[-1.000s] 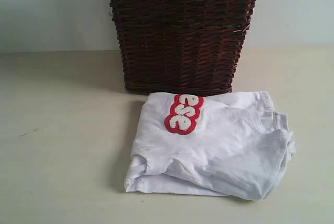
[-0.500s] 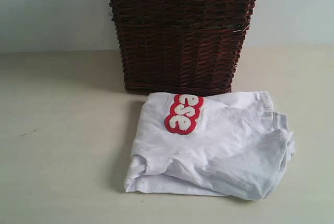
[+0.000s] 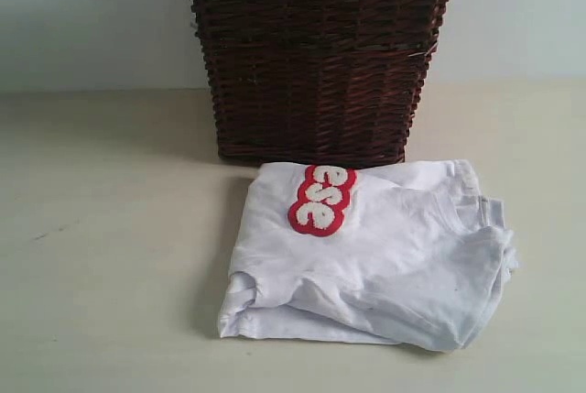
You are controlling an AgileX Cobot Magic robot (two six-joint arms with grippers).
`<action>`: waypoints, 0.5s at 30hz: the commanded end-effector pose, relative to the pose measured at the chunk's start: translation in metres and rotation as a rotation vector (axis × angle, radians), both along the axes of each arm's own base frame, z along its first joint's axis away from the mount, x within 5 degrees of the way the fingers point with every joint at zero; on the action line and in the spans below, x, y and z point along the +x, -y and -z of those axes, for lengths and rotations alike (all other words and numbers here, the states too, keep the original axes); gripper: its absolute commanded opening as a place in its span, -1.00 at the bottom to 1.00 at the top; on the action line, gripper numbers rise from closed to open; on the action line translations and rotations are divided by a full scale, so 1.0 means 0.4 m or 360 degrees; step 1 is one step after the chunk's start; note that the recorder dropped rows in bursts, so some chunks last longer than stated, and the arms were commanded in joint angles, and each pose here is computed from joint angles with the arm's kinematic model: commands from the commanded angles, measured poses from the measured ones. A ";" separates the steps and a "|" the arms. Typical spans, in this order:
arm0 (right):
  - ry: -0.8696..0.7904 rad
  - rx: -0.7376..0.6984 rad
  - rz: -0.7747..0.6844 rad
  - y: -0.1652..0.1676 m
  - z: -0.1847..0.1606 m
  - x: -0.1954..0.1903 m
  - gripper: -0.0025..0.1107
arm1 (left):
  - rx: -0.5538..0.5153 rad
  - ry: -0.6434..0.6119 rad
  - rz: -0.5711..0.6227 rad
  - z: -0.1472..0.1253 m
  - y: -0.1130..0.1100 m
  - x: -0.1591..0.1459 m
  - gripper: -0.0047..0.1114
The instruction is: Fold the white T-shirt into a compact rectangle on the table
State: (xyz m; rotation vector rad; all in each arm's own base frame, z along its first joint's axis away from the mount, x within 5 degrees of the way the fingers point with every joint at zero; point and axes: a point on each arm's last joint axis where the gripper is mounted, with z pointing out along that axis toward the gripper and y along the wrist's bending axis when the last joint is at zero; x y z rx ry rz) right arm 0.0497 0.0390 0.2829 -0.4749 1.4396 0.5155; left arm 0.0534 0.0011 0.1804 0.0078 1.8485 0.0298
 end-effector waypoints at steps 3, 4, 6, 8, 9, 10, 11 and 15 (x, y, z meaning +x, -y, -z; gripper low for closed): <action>0.0464 0.0370 0.0486 0.079 -0.024 -0.039 -0.96 | -0.0003 0.0014 -0.0007 -0.002 -0.001 0.000 -0.92; 0.0559 0.0354 0.0567 0.082 -0.031 -0.043 -0.96 | -0.0003 0.0014 -0.0007 -0.002 -0.001 0.000 -0.92; 0.0644 0.0275 0.0629 0.080 -0.036 -0.047 -0.96 | -0.0003 0.0014 -0.0007 -0.002 -0.001 0.000 -0.92; 0.0649 0.0205 0.0753 0.083 -0.033 -0.045 -0.96 | -0.0003 0.0014 -0.0007 -0.002 -0.001 0.000 -0.92; 0.0624 0.0186 0.0792 0.085 -0.029 -0.042 -0.96 | -0.0003 0.0014 -0.0007 -0.002 -0.001 0.000 -0.92; 0.0596 0.0168 0.0821 0.086 -0.025 -0.040 -0.96 | -0.0003 0.0014 -0.0007 -0.002 -0.001 0.000 -0.92; 0.0560 0.0144 0.0858 0.088 -0.019 -0.037 -0.96 | -0.0003 0.0014 -0.0007 -0.002 -0.001 0.000 -0.92; 0.0446 0.0051 0.0964 0.093 0.016 -0.023 -0.96 | -0.0003 0.0014 -0.0007 -0.002 -0.001 0.000 -0.92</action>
